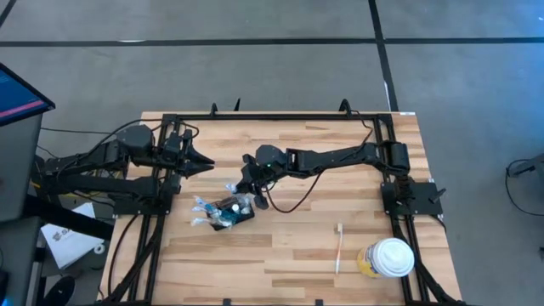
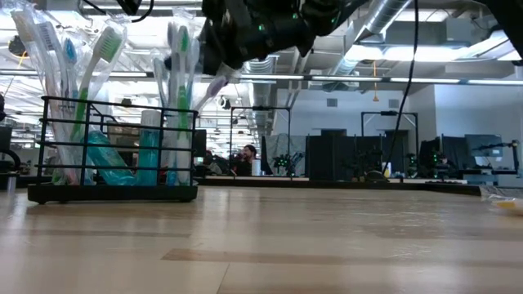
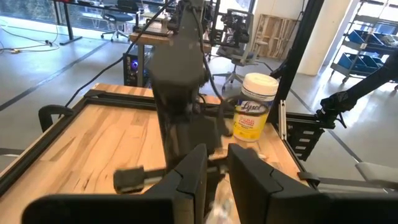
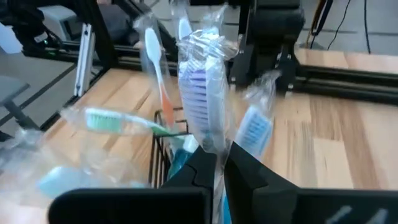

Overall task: Pick & Place toothbrushing station
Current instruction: Put the purple toothbrush into the top right section of the mesh organizer, then put the orange toothbrush into the top left section of the mesh organizer

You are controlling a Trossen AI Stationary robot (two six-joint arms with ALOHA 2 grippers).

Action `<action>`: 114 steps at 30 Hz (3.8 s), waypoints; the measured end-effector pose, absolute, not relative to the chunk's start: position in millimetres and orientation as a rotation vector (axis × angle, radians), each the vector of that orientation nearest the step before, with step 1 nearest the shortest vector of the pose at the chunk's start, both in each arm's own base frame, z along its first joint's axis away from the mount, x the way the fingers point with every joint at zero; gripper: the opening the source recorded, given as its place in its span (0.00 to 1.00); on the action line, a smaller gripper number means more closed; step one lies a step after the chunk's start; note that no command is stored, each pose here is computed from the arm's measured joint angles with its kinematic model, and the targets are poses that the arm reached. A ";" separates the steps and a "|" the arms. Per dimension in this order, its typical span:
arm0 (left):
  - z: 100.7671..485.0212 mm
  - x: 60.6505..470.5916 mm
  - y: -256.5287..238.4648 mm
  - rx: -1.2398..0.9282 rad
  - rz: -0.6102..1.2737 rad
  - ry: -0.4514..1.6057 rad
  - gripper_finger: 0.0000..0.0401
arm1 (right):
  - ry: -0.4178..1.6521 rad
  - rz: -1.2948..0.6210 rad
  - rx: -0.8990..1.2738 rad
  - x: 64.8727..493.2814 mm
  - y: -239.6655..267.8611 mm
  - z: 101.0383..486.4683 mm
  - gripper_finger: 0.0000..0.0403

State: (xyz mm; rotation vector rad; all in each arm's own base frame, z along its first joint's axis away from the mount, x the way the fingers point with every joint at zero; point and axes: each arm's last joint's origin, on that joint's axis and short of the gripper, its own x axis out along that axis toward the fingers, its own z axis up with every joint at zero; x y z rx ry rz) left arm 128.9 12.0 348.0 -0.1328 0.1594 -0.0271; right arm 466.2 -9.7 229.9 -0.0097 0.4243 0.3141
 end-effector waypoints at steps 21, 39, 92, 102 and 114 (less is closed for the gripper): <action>347.4 128.8 12.0 -0.134 -0.027 0.166 0.15 | 0.493 0.322 -0.006 463.2 -9.5 222.7 0.13; 347.0 128.8 12.0 -0.134 -0.027 0.170 0.15 | 0.589 0.340 -0.015 442.3 -19.1 243.1 0.34; 352.5 147.1 14.3 -0.126 -0.031 0.097 0.15 | 1.567 -0.250 0.568 309.5 48.3 279.4 0.30; 356.9 150.0 14.7 -0.065 -0.035 0.047 0.15 | 1.499 -0.481 0.669 302.4 91.4 278.8 0.32; 343.0 174.9 17.9 -0.077 -0.032 0.140 0.15 | 1.381 -0.688 0.737 275.5 159.2 275.6 0.32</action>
